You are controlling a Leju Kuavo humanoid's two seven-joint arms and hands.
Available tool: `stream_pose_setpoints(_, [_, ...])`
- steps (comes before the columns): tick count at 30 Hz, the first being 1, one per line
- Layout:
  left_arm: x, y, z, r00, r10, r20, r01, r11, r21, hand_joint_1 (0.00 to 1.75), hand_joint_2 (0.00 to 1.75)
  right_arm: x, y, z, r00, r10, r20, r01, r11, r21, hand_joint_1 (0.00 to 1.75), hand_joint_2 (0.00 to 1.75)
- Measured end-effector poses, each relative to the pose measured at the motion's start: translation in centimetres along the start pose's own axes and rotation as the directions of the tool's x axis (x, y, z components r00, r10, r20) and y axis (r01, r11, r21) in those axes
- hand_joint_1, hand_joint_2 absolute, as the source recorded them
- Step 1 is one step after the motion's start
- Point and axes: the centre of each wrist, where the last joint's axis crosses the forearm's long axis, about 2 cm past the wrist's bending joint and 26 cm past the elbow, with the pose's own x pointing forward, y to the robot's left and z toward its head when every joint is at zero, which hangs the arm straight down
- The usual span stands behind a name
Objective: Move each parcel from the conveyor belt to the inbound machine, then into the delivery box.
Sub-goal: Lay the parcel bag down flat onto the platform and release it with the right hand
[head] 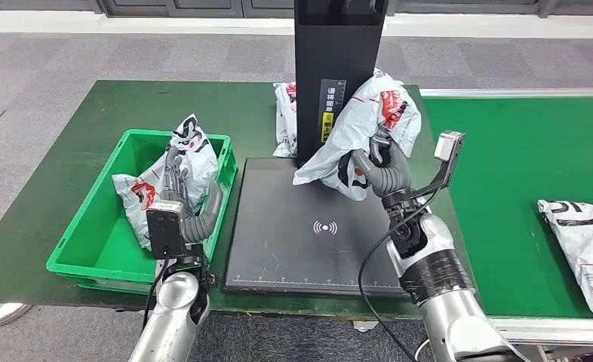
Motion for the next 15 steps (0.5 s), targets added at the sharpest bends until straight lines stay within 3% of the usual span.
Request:
stream_pose_setpoints(4, [0.0, 0.0, 0.0, 1.0, 0.0, -0.002, 0.0, 1.0, -0.001, 0.0, 1.75, -0.1, 0.0, 0.0, 1.0, -0.001, -0.005, 0.001, 1.0, -0.003, 1.75, 1.75])
stream_pose_setpoints(5, [0.0, 0.0, 0.0, 1.0, 0.0, -0.002, 0.0, 1.0, -0.001, 0.0, 1.75, -0.1, 0.0, 0.0, 1.0, 0.0, -0.008, 0.0, 1.0, -0.002, 1.52, 1.75])
stream_pose_setpoints(8, [-0.1, 0.0, 0.0, 1.0, 0.0, -0.003, 0.0, 1.0, 0.003, 0.0, 1.75, -0.3, 0.2, -0.2, 0.998, 0.019, -0.066, -0.018, 1.0, 0.007, 0.21, 1.75])
stream_pose_setpoints(9, [0.0, 0.0, -0.1, 1.0, 0.0, -0.002, 0.0, 1.0, 0.006, 0.0, 1.75, -0.6, 0.4, -0.4, 0.993, 0.036, -0.11, -0.035, 0.999, 0.012, 0.0, 1.75])
stream_pose_setpoints(13, [0.0, -0.1, -0.5, 1.0, 0.003, 0.003, -0.003, 1.0, 0.01, 0.0, 1.75, -3.0, 1.8, -0.9, 0.931, 0.158, -0.329, -0.147, 0.988, 0.056, 0.0, 0.0])
stream_pose_setpoints(15, [0.0, -0.2, -0.6, 1.0, 0.005, 0.003, -0.005, 1.0, 0.008, 0.0, 1.75, -4.3, 2.3, -0.6, 0.873, 0.24, -0.425, -0.218, 0.971, 0.101, 0.0, 0.0])
